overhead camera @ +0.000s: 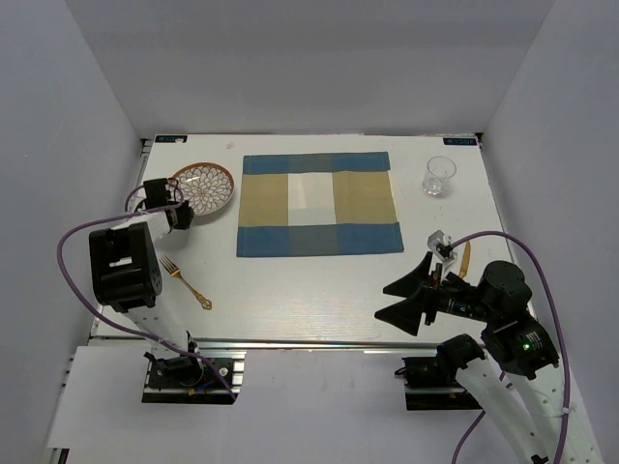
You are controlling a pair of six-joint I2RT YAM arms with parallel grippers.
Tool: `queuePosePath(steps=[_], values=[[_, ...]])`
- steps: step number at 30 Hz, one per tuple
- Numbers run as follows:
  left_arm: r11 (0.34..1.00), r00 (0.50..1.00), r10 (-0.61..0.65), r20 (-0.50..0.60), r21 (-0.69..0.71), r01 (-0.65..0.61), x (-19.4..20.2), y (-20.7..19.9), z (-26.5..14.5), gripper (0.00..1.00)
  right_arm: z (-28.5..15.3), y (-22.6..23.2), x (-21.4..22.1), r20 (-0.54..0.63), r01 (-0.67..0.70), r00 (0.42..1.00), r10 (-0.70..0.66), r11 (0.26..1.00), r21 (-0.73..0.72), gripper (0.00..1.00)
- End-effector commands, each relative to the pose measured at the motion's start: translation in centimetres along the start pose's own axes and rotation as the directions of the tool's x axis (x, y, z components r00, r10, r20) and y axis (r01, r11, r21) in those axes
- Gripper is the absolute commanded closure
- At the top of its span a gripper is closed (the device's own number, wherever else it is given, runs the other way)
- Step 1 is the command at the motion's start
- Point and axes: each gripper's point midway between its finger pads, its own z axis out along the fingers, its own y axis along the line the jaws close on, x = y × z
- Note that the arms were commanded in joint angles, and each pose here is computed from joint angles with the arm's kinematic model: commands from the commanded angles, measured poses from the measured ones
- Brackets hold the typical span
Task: Set the dinner table for one person
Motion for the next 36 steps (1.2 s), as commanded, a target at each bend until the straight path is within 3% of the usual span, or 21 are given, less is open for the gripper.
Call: queuePosePath(steps=[1, 5, 6, 8, 11, 14, 17, 18, 19, 25, 32, 36], values=[[1.0, 1.0, 0.015, -0.025, 0.0, -0.015, 0.1, -0.4, -1.9, 1.0, -0.2, 0.0, -0.5, 0.014, 0.021, 1.0, -0.021, 1.0, 0.019, 0.11], [0.972, 0.998, -0.014, 0.067, 0.235, -0.003, -1.8, -4.5, -7.6, 1.0, 0.1, -0.8, -0.1, 0.013, -0.005, 1.0, 0.005, 0.999, 0.036, 0.11], [0.918, 0.996, -0.019, 0.088, 0.395, -0.017, -2.3, -7.7, -9.7, 1.0, 0.2, -1.0, 0.2, 0.008, -0.016, 1.0, 0.016, 0.999, 0.039, 0.11], [0.838, 0.995, 0.046, 0.088, 0.538, -0.086, -1.6, -10.5, -13.4, 1.0, 0.3, -1.3, 0.3, 0.014, -0.023, 1.0, 0.023, 0.999, 0.048, 0.11], [0.734, 0.973, 0.207, 0.104, 0.64, -0.225, -0.7, -15.1, -17.1, 1.0, 0.4, -2.2, 0.9, 0.018, -0.039, 0.999, 0.038, 0.996, 0.08, 0.11], [0.637, 0.935, 0.355, 0.007, 0.73, -0.247, 2.4, -17.0, -18.9, 1.0, 0.6, -3.3, 1.4, 0.022, -0.054, 0.998, 0.052, 0.992, 0.117, 0.11], [0.543, 0.858, 0.505, -0.096, 0.808, -0.229, 6.8, -18.0, -20.4, 1.0, 0.8, -4.4, 1.6, 0.038, -0.092, 0.996, 0.087, 0.983, 0.16, 0.11], [0.556, 0.827, 0.542, -0.15, 0.802, -0.219, 8.5, -17.7, -19.1, 1.0, 0.8, -4.8, 1.5, 0.048, -0.104, 0.994, 0.097, 0.979, 0.177, 0.11], [0.516, 0.767, 0.616, -0.178, 0.827, -0.223, 11.3, -17.5, -19.6, 1.0, 0.8, -5.1, 1.5, 0.057, -0.119, 0.992, 0.11, 0.974, 0.193, 0.11], [0.527, 0.585, 0.757, -0.291, 0.801, -0.283, 21.3, -15.5, -16.6, 1.0, 0.5, -7.0, 0.4, 0.109, -0.164, 0.985, 0.137, 0.938, 0.305, 0.11], [0.514, 0.472, 0.824, -0.312, 0.763, -0.392, 28.2, -14.0, -13.0, 1.0, 0.4, -7.1, 0.7, 0.121, -0.196, 0.979, 0.165, 0.929, 0.314, 0.11], [0.529, 0.46, 0.825, -0.329, 0.734, -0.425, 29.5, -13.0, -10.8, 1.0, -0.1, -7.2, 1.0, 0.128, -0.198, 0.978, 0.164, 0.92, 0.338, 0.11]])
